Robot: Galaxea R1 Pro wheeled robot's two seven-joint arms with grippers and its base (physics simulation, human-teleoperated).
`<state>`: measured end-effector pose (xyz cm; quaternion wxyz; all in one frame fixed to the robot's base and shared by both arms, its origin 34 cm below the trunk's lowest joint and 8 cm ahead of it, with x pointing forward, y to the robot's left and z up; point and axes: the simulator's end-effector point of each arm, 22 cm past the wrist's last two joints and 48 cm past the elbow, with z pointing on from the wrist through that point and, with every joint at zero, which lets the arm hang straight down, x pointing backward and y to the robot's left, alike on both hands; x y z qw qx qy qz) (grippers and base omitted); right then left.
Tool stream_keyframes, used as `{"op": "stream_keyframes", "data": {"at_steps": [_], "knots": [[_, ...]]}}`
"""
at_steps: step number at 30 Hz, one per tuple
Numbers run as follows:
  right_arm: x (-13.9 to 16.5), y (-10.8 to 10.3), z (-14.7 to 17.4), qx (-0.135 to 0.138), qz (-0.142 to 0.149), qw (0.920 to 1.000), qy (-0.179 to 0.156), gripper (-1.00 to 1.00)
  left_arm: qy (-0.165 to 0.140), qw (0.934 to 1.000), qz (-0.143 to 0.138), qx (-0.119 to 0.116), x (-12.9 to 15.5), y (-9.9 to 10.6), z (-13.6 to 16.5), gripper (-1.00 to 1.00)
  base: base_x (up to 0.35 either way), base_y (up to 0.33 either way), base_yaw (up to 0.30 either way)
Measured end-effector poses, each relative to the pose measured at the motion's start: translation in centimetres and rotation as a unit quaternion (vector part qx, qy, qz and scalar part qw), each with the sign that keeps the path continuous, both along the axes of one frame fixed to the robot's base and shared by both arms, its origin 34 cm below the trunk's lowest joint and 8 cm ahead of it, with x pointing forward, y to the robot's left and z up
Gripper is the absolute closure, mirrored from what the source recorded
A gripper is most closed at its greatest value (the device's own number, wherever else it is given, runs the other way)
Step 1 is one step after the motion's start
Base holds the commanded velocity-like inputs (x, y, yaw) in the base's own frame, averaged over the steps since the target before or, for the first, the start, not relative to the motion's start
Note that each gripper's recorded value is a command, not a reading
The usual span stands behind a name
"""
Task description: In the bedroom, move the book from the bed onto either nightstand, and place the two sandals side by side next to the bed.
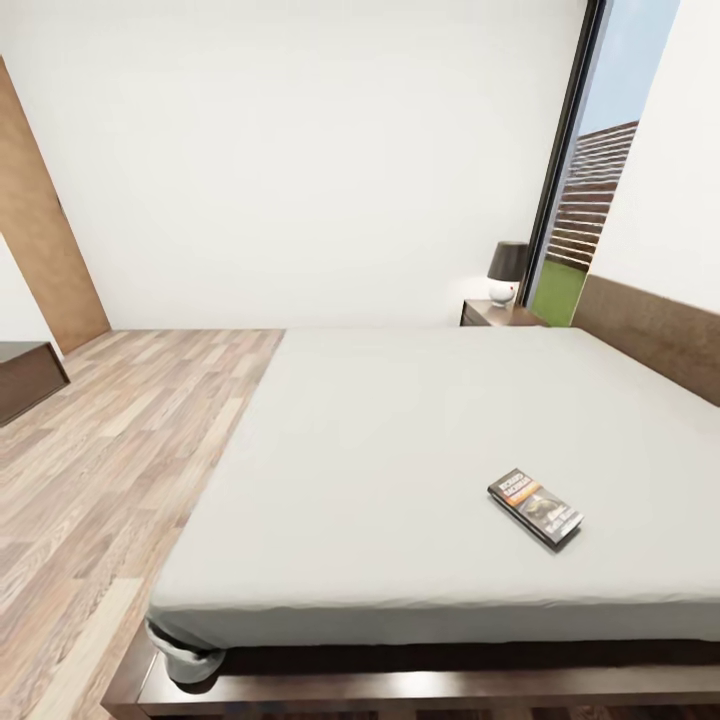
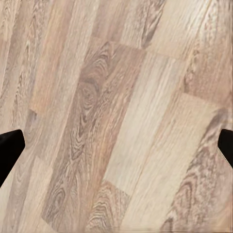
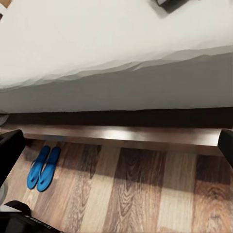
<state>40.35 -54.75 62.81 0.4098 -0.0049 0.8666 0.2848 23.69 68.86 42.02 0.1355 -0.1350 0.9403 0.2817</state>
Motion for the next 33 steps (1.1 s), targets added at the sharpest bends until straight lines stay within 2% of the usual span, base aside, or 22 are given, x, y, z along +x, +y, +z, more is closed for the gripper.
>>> {"op": "stream_keyframes", "data": {"at_steps": [8, 17, 25, 30, 33], "knots": [[-0.1, 0.7, 0.8, 0.01, -0.002, 0.9999, 0.005, -1.0, -0.013, 0.999, -0.026, -0.033, 0.2, -2.8, 0.1, -1.0, 0.0, 0.0, 0.0], [-0.8, 0.8, 1.9, 0.018, -0.007, 0.9997, 0.016, -1.0, -0.018, 0.9981, -0.037, -0.045, 0.3, -3.9, 1.4, -1.0, 0.0, 0.0, 0.0], [-4.1, 1.2, 1.2, 0.025, -0.009, 0.9985, 0.048, -1.0, -0.025, 0.9963, -0.047, -0.067, 0.7, -5.4, 2.3, -1.0, 0.0, 0.0, 0.0], [-6.1, 0.5, -0.3, 0.01, -0.034, 0.9968, 0.071, -1.0, -0.026, 0.9955, -0.05, -0.077, 0.9, -6.3, 2.8, -1.0, 0.0, 0.0, 0.0], [-7.6, 0.1, -1.7, 0.0, -0.055, 0.9946, 0.088, -1.0, -0.027, 0.9946, -0.051, -0.087, 1.0, -7.6, 2.7, -1.0, 0.0, 0.0, 0.0]]}}
